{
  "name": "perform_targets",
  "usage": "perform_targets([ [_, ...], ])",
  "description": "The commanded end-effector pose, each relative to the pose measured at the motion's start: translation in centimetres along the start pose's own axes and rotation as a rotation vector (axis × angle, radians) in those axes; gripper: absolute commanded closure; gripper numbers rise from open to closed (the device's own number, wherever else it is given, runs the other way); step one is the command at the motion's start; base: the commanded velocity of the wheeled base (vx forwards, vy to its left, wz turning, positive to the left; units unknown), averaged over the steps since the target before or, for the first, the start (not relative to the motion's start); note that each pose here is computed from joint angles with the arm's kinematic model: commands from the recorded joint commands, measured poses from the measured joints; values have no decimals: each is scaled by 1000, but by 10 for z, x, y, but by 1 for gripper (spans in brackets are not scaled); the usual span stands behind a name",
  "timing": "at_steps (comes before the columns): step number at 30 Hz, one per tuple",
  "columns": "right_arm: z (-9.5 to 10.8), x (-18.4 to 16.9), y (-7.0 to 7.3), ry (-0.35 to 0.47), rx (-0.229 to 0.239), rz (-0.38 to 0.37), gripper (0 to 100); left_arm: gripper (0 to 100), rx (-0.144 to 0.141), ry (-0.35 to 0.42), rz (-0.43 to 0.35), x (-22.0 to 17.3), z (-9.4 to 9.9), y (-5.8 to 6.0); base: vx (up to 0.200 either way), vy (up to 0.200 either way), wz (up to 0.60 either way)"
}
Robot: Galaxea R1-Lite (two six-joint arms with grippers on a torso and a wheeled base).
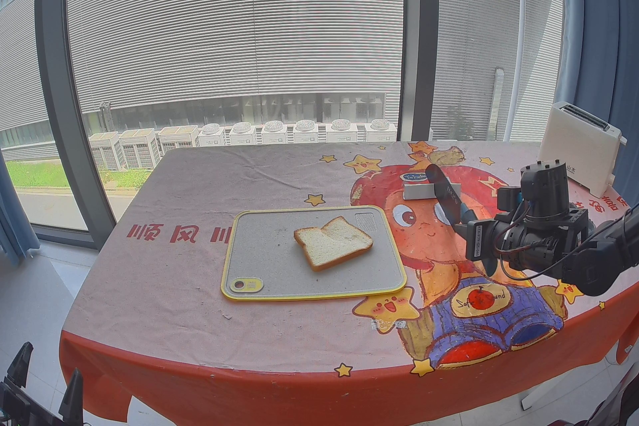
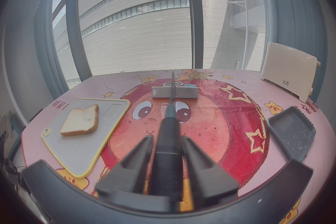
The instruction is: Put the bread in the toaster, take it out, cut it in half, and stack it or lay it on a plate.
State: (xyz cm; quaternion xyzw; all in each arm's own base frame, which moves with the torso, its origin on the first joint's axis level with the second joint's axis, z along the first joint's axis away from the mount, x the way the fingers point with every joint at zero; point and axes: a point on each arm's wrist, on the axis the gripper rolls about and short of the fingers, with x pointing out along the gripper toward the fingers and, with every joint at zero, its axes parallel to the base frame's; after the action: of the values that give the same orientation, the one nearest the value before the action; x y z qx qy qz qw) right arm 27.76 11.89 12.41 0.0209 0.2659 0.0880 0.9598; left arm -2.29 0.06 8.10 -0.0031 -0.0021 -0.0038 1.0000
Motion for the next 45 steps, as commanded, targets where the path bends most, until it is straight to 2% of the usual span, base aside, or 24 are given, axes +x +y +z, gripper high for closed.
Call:
perform_targets([
  [1, 0, -2, 1, -5, 0, 5, 100, 0, 0, 1, 0, 0, -5, 0, 0, 0, 0],
  [25, 17, -21, -1, -85, 19, 15, 100, 0, -1, 1, -2, 0, -5, 0, 0, 0, 0],
  [45, 29, -47, 3, -158, 21, 52, 100, 0, -1, 1, 0, 0, -5, 0, 0, 0, 0],
])
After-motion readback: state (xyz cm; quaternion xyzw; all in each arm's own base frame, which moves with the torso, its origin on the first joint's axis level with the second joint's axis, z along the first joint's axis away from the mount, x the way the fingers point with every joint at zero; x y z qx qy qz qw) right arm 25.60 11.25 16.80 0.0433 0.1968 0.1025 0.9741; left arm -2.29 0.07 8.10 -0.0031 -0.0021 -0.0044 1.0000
